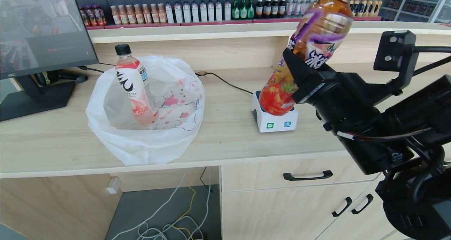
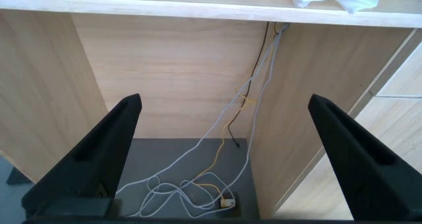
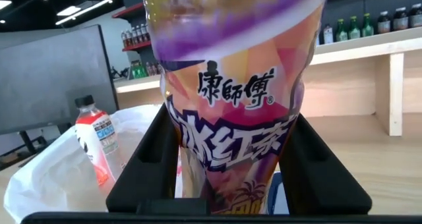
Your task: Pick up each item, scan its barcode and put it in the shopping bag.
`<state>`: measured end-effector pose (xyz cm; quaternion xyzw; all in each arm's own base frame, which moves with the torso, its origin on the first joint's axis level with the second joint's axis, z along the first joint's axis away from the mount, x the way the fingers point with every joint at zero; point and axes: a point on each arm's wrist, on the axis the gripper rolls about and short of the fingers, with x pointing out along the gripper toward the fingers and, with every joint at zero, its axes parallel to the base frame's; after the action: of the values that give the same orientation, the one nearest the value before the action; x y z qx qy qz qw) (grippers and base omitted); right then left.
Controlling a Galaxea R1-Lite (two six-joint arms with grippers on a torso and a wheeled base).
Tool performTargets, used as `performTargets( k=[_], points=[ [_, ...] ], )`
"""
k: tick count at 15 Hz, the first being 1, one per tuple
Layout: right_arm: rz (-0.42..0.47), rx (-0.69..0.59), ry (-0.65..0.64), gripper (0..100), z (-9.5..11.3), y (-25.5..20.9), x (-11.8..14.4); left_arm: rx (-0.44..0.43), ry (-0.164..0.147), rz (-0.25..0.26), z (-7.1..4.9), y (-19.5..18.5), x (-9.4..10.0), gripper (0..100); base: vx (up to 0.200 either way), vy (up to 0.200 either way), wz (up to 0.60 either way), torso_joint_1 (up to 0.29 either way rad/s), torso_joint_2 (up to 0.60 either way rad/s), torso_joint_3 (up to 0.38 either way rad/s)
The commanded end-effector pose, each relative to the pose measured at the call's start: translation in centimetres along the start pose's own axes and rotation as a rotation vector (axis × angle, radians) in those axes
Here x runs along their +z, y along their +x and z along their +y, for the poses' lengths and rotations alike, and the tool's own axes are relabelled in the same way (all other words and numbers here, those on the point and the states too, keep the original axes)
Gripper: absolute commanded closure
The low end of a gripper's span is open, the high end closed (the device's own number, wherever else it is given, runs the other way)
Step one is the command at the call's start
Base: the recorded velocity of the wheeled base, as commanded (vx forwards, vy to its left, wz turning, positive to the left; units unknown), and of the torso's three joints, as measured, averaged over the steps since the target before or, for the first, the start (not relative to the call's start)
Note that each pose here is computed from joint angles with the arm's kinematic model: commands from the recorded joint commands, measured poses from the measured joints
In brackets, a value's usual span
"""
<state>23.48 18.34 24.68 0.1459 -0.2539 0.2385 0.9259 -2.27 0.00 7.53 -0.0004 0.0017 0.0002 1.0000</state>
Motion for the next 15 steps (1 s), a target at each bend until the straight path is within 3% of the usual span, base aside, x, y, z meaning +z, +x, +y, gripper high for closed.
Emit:
performTargets(
  k=[1, 6, 10, 15],
  points=[
    [-0.025, 0.001, 0.026, 100, 0.1, -0.3, 1.2, 0.0, -0.001, 0.0, 0.0, 0.0, 0.0, 0, 0.0, 0.0, 0.0, 0.0, 0.0, 0.0],
    [-0.003, -0.012, 0.143, 100, 0.2, -0.7, 0.8, 0.0, -0.001, 0.0, 0.0, 0.0, 0.0, 0, 0.0, 0.0, 0.0, 0.0, 0.0, 0.0],
    [0.001, -0.021, 0.37, 100, 0.6, 1.7, 1.1, 0.0, -0.001, 0.0, 0.0, 0.0, 0.0, 0, 0.0, 0.0, 0.0, 0.0, 0.0, 0.0],
    [0.011, -0.28, 0.69, 100, -0.3, 5.1, 0.5, 0.0, -0.001, 0.0, 0.0, 0.0, 0.0, 0, 0.0, 0.0, 0.0, 0.0, 0.0, 0.0]
  ],
)
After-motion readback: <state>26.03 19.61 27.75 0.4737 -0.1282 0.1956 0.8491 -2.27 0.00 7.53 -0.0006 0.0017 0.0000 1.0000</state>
